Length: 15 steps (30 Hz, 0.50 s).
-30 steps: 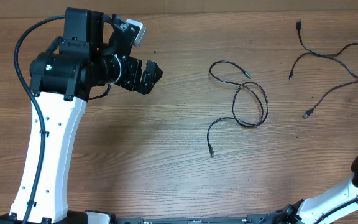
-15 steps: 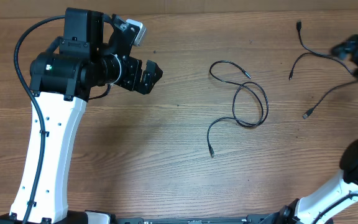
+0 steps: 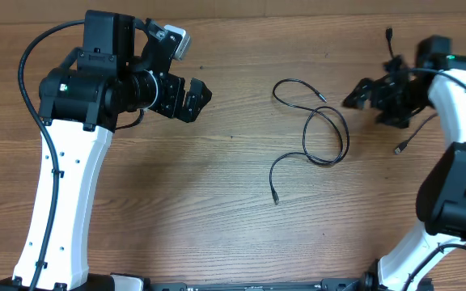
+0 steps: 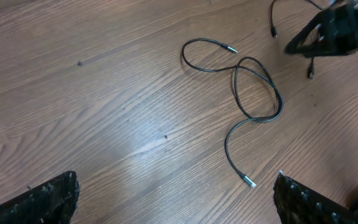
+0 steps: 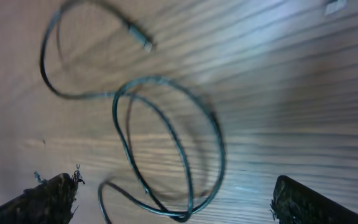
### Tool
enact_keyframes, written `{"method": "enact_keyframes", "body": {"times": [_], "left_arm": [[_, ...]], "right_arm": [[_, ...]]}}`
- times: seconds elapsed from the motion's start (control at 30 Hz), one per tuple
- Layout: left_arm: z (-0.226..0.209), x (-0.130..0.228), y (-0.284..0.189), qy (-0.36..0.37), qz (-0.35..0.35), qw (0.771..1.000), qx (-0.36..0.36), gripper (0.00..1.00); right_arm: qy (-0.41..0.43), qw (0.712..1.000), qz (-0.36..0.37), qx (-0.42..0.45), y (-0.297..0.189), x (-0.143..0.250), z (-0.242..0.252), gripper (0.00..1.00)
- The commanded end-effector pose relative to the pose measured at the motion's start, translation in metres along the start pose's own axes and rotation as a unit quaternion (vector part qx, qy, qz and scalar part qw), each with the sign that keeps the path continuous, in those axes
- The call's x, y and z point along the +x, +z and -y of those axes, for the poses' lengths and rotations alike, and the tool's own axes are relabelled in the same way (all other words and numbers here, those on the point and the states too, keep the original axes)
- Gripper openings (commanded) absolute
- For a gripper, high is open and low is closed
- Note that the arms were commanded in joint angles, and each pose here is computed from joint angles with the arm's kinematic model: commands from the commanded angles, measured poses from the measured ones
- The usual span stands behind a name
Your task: Untangle cables
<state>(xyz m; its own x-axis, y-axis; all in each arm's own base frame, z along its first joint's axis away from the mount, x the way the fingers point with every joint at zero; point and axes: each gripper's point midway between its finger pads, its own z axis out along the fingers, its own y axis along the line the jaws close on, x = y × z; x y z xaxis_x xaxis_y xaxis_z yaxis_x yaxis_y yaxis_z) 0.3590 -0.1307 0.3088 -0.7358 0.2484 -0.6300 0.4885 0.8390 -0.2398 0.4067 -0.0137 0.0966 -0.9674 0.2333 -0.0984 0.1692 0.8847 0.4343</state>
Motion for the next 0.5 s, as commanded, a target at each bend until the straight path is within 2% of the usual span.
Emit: {"method": "enact_keyframes", "body": {"times": [0.0, 0.47], "left_arm": [[0.004, -0.005, -0.009, 0.006, 0.014, 1.000, -0.003, 1.00], [0.004, -0.005, -0.009, 0.006, 0.014, 1.000, -0.003, 0.99]], "right_arm": [[-0.069, 0.998, -0.005, -0.002, 0.009, 0.011, -0.023, 1.00], [-0.150, 0.988, -0.038, -0.007, 0.054, 0.039, -0.069, 1.00]]}}
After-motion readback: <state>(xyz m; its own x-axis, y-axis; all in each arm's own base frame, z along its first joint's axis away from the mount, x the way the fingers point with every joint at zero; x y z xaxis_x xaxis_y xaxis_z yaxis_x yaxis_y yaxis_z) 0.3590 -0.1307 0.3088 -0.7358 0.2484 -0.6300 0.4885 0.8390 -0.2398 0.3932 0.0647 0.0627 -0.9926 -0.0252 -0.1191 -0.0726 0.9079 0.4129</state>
